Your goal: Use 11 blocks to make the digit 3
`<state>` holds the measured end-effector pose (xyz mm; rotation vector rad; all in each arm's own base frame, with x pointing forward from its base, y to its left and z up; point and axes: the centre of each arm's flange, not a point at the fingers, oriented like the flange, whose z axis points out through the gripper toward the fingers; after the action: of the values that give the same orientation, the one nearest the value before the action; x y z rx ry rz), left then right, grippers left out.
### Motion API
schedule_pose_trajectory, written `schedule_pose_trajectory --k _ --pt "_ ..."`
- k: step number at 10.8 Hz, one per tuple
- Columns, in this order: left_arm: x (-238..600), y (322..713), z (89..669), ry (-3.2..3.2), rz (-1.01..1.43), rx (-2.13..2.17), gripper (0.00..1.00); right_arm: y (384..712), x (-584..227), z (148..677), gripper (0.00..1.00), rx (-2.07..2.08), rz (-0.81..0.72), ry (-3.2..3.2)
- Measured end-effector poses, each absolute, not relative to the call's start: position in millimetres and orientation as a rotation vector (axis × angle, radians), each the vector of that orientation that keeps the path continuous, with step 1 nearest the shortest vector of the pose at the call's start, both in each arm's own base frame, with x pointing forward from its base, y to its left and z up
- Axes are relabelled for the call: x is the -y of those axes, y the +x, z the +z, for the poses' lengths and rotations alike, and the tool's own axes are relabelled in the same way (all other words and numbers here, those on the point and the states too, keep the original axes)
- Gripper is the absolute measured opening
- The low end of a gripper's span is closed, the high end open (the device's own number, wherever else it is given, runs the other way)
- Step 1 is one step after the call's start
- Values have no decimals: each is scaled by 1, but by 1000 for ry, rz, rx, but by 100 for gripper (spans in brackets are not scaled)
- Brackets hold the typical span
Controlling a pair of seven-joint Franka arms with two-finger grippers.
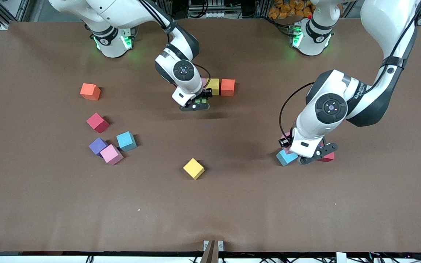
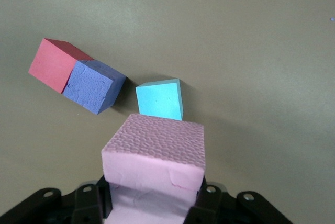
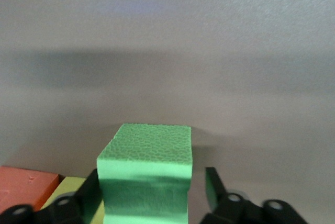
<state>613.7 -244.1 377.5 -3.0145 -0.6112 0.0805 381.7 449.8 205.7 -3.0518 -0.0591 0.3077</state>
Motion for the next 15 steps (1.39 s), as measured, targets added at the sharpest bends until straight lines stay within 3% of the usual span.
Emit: schedule_pose_trajectory --k 1,3,6,10,15 --pt "242 615 378 -3016 84 619 56 385 -450 208 100 55 298 -3048" --pt "235 618 380 -3025 97 655 56 401 -453 222 100 33 247 -3030" --pt "220 625 398 -3043 85 726 56 468 -426 264 100 -54 134 -3011" --pt "196 631 414 -3032 54 791 56 558 -294 277 100 14 93 -3057" --pt "195 622 433 -3009 58 786 56 592 -178 286 100 373 196 -3054"
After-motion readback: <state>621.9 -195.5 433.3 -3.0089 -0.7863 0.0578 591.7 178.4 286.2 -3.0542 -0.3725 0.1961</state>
